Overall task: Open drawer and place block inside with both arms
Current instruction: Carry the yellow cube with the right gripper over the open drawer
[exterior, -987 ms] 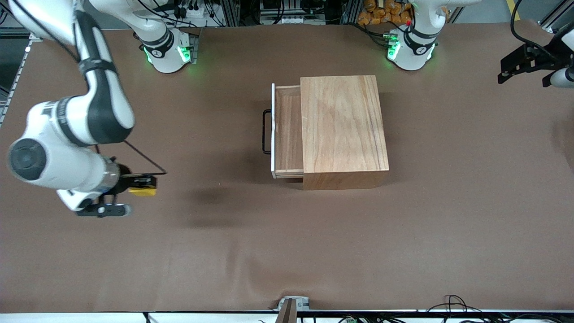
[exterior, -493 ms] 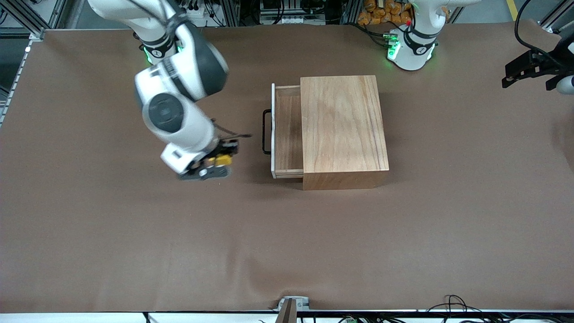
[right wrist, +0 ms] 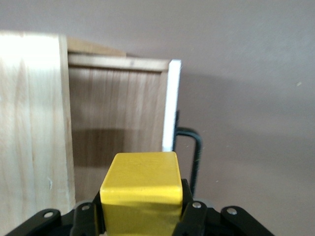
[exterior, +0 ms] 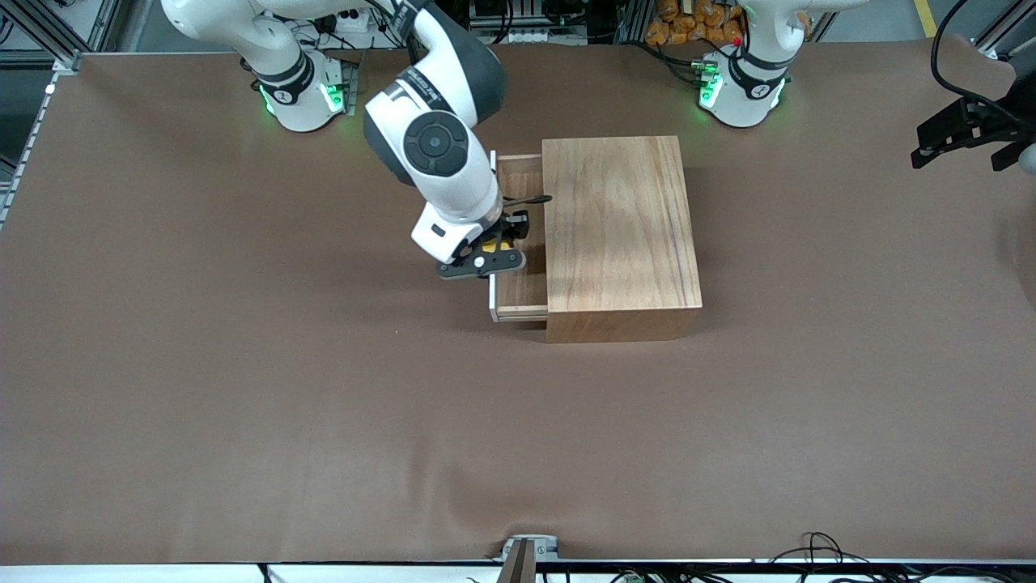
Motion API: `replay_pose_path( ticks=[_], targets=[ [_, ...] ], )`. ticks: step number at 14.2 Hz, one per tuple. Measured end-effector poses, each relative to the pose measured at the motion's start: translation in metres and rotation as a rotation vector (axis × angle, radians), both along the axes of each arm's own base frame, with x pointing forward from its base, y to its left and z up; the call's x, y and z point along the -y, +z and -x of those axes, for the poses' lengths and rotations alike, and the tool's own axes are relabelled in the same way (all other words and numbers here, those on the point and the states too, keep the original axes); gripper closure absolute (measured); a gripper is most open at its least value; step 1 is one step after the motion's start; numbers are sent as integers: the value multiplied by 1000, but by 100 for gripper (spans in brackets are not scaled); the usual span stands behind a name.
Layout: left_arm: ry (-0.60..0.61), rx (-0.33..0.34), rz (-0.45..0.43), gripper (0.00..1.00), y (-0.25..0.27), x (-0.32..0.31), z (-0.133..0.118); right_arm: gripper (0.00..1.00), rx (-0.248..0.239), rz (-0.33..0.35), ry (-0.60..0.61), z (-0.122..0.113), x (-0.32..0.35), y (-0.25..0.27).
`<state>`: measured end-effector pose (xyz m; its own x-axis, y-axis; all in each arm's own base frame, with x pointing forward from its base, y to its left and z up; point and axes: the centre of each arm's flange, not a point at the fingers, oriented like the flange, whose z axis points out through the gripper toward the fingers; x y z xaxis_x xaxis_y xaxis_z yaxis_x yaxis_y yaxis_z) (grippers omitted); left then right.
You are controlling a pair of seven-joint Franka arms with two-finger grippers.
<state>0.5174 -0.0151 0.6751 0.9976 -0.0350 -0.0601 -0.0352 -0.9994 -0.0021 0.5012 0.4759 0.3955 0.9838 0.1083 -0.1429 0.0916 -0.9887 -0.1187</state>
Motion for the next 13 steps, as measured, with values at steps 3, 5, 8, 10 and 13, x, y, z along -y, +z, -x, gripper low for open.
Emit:
replay_pose_path(
  ticks=[3, 5, 8, 10, 13],
  targets=[
    [8, 0, -1, 0, 0, 0, 0, 44, -20, 17, -8, 10, -16, -25],
    [7, 0, -1, 0, 0, 1, 0, 44, -13, 12, -15, 10, -18, -25],
    [6, 0, -1, 0, 0, 1, 0, 44, -4, 6, -27, 10, -20, -26],
    [6, -1, -1, 0, 0, 1, 0, 44, -8, 10, -43, 11, -22, -28],
    [5, -3, -1, 0, -1, 1, 0, 39, -13, 18, -72, 13, -24, -31]
  ],
)
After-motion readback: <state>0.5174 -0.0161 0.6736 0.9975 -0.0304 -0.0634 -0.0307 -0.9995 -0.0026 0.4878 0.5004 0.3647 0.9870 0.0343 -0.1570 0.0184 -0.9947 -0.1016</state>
